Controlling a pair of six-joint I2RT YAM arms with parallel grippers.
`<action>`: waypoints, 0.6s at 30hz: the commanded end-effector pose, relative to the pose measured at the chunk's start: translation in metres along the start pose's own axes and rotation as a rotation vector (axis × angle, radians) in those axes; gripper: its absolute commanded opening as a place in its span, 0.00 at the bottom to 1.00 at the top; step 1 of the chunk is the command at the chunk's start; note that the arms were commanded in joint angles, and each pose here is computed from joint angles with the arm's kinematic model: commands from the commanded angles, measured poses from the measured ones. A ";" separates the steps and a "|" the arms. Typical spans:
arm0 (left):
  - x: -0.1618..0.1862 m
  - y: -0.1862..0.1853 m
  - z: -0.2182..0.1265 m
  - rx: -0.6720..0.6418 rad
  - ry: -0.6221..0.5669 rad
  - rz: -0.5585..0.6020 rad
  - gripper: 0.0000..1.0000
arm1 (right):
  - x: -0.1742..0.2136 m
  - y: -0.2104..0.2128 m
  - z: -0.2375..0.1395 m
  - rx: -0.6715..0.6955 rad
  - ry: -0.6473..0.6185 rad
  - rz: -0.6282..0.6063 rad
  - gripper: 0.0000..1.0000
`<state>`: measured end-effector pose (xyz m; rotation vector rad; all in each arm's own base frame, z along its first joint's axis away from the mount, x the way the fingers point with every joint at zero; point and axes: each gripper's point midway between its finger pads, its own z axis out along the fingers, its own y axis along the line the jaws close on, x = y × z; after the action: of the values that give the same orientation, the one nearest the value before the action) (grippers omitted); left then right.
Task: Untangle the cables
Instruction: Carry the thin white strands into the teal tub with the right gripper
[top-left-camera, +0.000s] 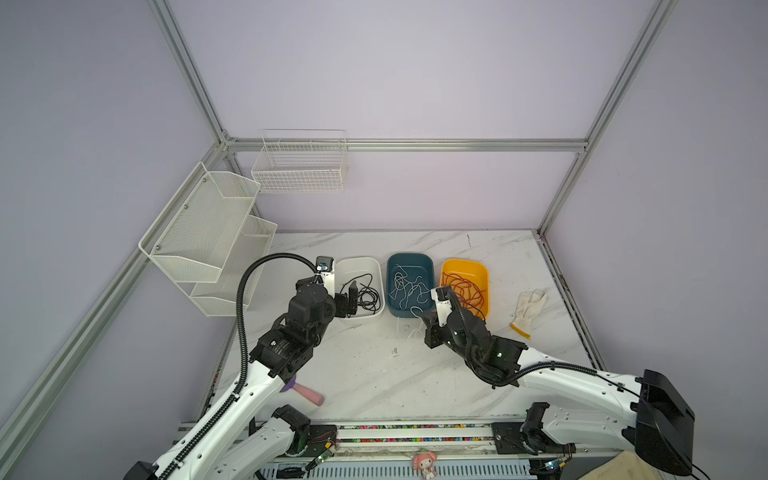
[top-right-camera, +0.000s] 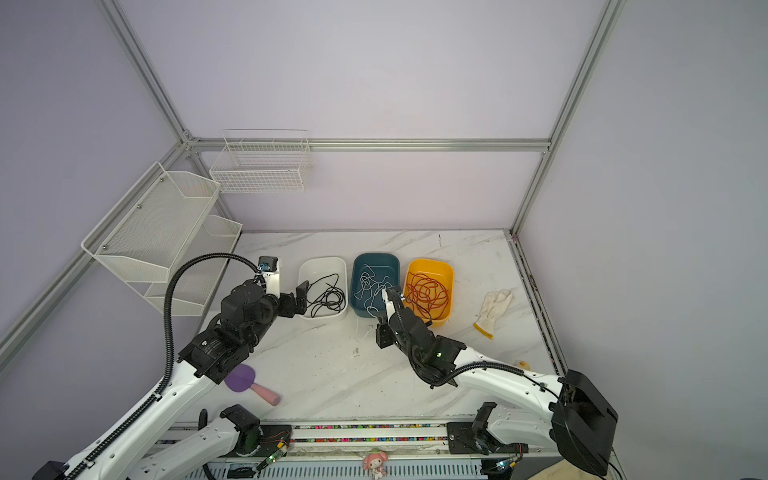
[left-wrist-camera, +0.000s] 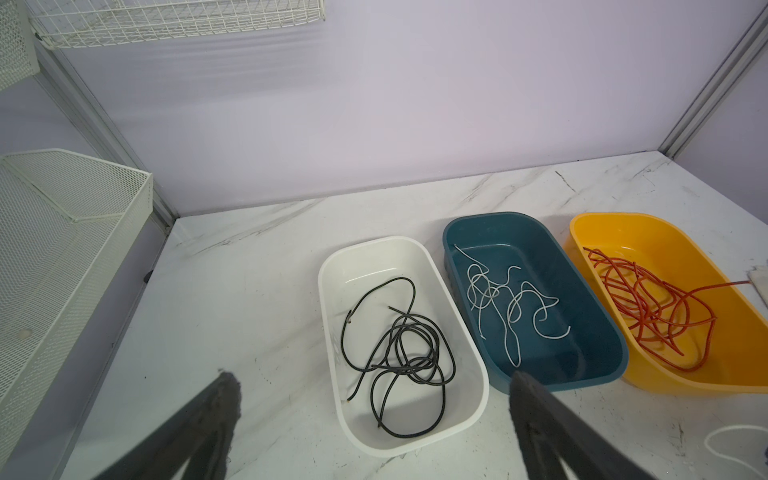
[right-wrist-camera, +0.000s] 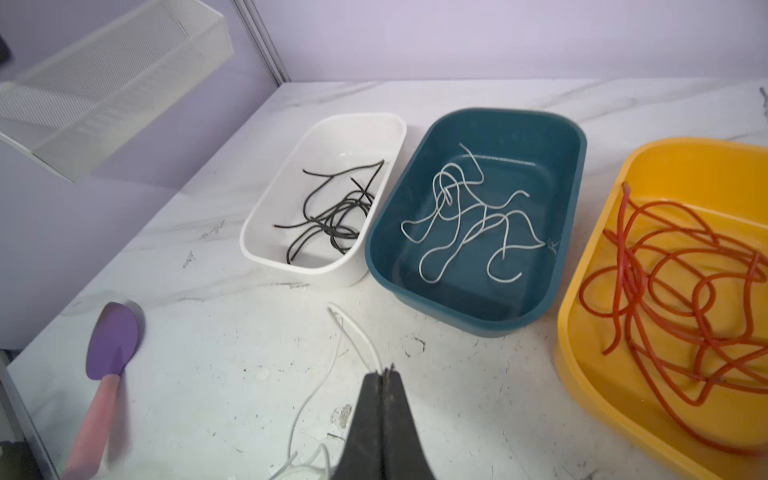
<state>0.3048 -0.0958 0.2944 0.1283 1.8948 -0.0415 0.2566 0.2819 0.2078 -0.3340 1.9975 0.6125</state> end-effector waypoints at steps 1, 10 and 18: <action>0.007 -0.001 0.006 0.002 -0.002 0.014 1.00 | -0.031 0.006 -0.013 0.012 -0.049 -0.010 0.00; 0.009 -0.001 0.007 0.001 0.004 0.016 1.00 | -0.081 0.011 0.000 0.105 -0.135 -0.072 0.00; 0.010 -0.001 0.008 0.001 0.009 0.018 1.00 | -0.102 -0.018 0.051 0.167 -0.136 -0.027 0.00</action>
<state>0.3064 -0.0972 0.2909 0.1346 1.9053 -0.0389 0.3331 0.2968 0.2620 -0.2495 1.9170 0.4322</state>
